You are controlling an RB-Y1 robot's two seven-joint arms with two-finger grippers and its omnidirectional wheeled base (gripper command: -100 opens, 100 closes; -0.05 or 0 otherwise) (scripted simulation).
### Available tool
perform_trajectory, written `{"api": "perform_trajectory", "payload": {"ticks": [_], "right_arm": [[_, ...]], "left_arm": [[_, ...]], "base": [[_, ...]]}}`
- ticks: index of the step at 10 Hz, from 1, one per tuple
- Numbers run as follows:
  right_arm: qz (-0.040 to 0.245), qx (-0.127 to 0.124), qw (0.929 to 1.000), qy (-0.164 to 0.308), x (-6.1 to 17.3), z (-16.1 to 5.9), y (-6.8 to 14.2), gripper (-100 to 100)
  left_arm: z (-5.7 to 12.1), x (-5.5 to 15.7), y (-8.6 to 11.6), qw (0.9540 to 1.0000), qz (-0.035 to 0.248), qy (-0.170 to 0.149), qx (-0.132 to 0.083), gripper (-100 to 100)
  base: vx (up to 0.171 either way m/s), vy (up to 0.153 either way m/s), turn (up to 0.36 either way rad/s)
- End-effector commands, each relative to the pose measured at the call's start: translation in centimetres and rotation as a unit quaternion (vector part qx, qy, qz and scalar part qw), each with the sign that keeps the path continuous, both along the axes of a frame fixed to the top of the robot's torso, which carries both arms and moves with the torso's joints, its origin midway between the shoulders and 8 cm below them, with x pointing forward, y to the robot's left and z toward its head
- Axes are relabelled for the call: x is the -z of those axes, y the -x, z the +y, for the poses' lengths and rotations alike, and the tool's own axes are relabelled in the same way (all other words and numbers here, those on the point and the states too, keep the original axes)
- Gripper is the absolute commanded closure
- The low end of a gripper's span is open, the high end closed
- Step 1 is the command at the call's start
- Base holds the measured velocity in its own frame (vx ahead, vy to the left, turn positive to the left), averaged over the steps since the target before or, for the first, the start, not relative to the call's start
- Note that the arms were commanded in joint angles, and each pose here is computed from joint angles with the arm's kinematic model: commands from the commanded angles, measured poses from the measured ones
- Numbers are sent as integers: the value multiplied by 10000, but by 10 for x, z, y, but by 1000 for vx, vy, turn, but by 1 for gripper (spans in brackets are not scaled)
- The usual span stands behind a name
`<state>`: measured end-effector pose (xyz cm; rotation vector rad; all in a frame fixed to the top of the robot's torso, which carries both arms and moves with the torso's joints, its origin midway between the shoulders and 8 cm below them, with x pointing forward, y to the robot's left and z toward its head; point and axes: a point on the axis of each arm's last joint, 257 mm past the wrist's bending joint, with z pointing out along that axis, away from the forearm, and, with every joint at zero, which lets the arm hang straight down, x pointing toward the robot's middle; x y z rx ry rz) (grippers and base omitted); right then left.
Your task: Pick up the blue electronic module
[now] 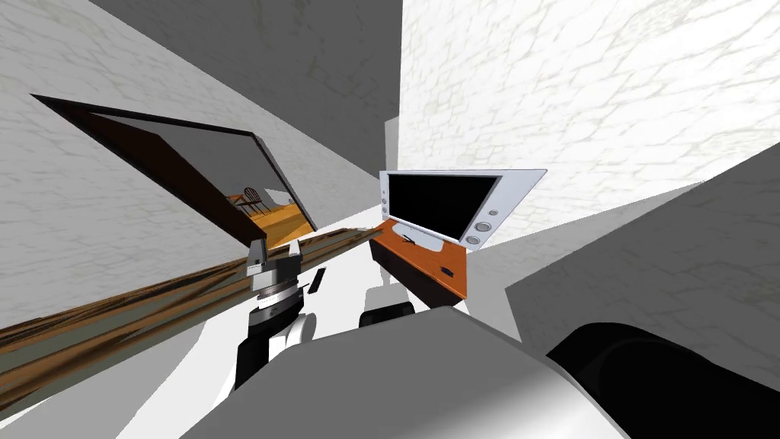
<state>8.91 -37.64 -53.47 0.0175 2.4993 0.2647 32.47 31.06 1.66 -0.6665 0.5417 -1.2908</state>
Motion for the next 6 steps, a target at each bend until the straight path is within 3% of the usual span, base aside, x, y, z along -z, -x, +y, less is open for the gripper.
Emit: {"api": "perform_trajectory", "payload": {"ticks": [1, 2, 4, 6], "right_arm": [[342, -119, 9989, 284, 12, -20, 27, -100], [423, -85, 9985, 325, 15, -26, 34, -100], [901, -301, 9929, 714, 25, -57, 78, -100], [1246, -342, 9872, 937, 30, -80, 110, -100]], "left_arm": [[0, 0, 0, 10000, 0, 0, 0, 0], [0, 0, 0, 10000, -1, 0, 1, 0], [0, 0, 0, 10000, 0, 0, 1, 0], [0, 0, 0, 10000, 1, -1, -1, 0]], "base": [[91, -41, 362], [83, -49, 160], [127, -45, 409], [103, -70, 228]]}}
